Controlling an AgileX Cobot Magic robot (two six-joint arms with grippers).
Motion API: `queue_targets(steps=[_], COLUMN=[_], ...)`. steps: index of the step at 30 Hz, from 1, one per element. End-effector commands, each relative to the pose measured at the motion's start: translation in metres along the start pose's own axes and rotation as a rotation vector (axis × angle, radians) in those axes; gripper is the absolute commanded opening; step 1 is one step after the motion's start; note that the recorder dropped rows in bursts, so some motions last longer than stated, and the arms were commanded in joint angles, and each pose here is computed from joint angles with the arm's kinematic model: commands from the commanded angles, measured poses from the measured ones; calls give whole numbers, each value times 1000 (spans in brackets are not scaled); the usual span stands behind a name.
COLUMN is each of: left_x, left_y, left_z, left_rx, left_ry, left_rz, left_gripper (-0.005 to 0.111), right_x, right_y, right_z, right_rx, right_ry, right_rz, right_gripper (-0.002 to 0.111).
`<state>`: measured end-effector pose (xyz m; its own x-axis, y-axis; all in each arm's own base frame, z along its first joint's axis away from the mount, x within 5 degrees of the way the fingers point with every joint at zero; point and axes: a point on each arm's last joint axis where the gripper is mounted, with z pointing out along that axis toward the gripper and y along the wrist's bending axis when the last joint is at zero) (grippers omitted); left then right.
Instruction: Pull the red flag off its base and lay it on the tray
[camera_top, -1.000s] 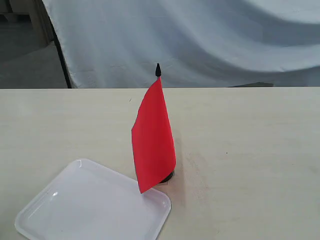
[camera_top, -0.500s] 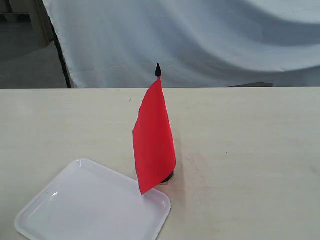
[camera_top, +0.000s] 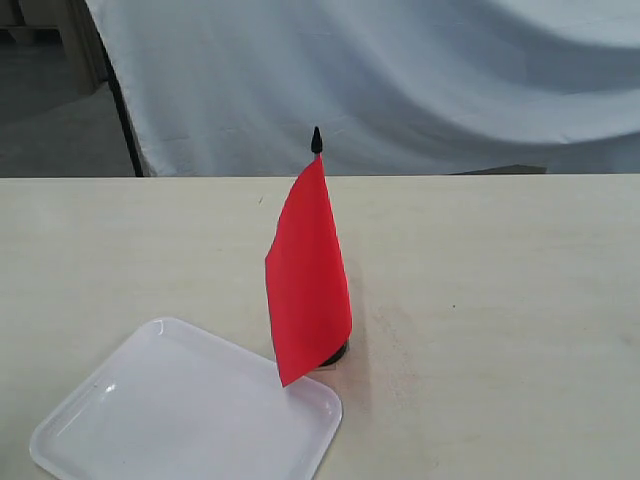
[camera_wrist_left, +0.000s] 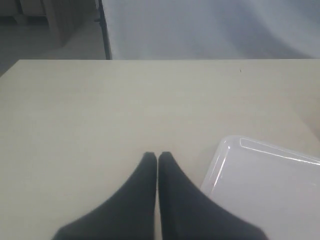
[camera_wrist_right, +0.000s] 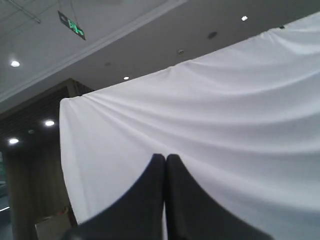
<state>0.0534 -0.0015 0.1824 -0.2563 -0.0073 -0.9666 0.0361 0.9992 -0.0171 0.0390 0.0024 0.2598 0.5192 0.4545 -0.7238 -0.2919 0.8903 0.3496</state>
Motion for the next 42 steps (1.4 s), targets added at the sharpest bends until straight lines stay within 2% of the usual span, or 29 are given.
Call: queue_targets(steps=[1, 5, 8, 11, 14, 16, 19, 25, 28, 32, 35, 36, 38, 41, 42], left_x=[0, 0, 0, 0, 0, 0, 0, 0, 0, 0, 0, 0, 0, 0, 0], left_y=[0, 0, 0, 0, 0, 0, 0, 0, 0, 0, 0, 0, 0, 0, 0], left_z=[0, 0, 0, 0, 0, 0, 0, 0, 0, 0, 0, 0, 0, 0, 0], left_rx=[4, 4, 4, 4, 4, 4, 4, 4, 4, 4, 4, 4, 4, 4, 4], left_ry=[-3, -3, -3, -3, -3, -3, -3, -3, -3, -3, -3, -3, -3, -3, -3], left_rz=[-5, -5, -5, -5, -5, -5, -5, -8, -8, -8, -8, -8, -8, -8, -8], left_gripper=[1, 1, 1, 1, 1, 1, 1, 1, 1, 1, 1, 1, 1, 1, 1], right_x=[0, 12, 32, 53, 79, 104, 150, 234, 256, 256, 251, 249, 246, 246, 246], right_y=[8, 6, 2, 10, 14, 11, 11, 32, 38, 39, 38, 39, 39, 38, 38], right_z=[7, 23, 39, 64, 88, 101, 109, 106, 102, 104, 106, 107, 109, 107, 106], right_rx=[-107, -118, -136, -292, -434, -443, -441, -488, -542, -540, -524, -521, -514, -486, -497], right_ry=[-26, 30, 166, 321, 479, 589, 741, 954, 994, 992, 1009, 1012, 1017, 1060, 1070], right_rz=[-44, -31, -51, -113, -87, -58, -109, -245, -274, -276, -278, -282, -281, -261, -273], right_gripper=[0, 0, 0, 0, -1, -1, -1, -1, -1, 0, 13, 23, 50, 105, 104])
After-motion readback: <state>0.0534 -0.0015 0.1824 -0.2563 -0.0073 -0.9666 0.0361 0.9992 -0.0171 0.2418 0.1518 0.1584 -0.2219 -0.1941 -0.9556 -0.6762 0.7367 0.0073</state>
